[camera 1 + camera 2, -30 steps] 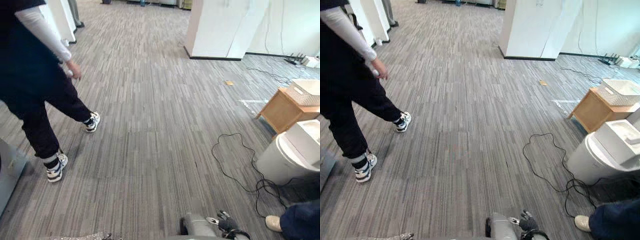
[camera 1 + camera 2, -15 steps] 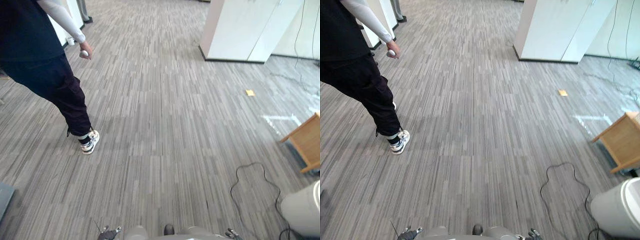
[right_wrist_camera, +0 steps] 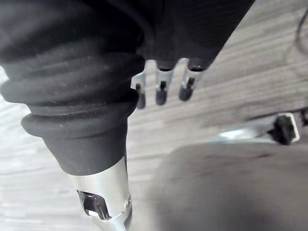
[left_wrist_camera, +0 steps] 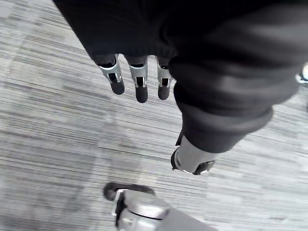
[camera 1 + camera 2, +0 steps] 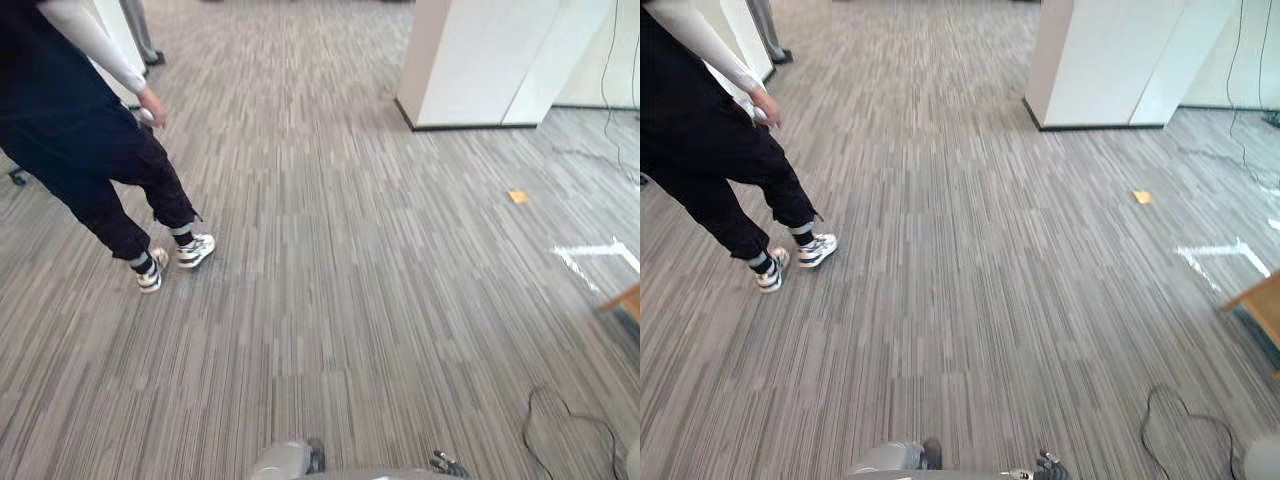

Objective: Organize washtable

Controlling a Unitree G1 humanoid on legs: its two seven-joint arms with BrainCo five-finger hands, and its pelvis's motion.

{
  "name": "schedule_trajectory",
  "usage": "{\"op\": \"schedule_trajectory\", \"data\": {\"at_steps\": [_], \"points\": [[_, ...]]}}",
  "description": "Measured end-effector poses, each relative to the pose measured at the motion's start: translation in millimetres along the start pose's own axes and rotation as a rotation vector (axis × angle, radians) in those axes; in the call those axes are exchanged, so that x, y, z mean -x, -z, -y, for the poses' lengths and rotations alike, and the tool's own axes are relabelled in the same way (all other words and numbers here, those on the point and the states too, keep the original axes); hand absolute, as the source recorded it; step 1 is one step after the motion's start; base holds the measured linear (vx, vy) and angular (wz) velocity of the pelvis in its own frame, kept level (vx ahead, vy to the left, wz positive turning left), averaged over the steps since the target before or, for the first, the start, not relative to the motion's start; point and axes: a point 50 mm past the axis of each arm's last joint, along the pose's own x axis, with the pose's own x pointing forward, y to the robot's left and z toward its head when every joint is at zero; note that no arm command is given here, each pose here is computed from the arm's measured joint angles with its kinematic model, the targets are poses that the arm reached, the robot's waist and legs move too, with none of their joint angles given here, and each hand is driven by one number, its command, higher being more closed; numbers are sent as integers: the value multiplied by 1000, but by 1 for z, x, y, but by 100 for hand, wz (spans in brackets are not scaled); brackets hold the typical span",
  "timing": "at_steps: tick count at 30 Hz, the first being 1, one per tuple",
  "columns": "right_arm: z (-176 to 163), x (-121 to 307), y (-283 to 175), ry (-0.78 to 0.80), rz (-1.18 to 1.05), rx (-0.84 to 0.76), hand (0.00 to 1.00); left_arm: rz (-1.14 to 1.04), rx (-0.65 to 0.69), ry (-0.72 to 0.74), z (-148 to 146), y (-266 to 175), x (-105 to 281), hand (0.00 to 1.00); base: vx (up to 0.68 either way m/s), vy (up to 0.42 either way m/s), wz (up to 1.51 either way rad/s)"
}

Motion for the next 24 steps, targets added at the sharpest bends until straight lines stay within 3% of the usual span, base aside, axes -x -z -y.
{"op": "schedule_trajectory", "data": {"at_steps": [4,12,14,17,24], "points": [[3,0,-3,20,27,-36,0,44,-82,26,3,-17,-3,0,415,165,2],[4,1,-5,25,40,-39,0,127,-66,39,12,-41,-5,0,478,-6,34],[13,5,5,54,18,-52,0,109,74,36,21,-29,-1,0,1020,-210,78],[20,7,0,71,40,-45,0,93,167,29,25,-25,-1,0,667,-150,-17],[14,1,-4,62,16,-67,0,152,87,39,23,-38,0,0,483,-48,-44]]}}
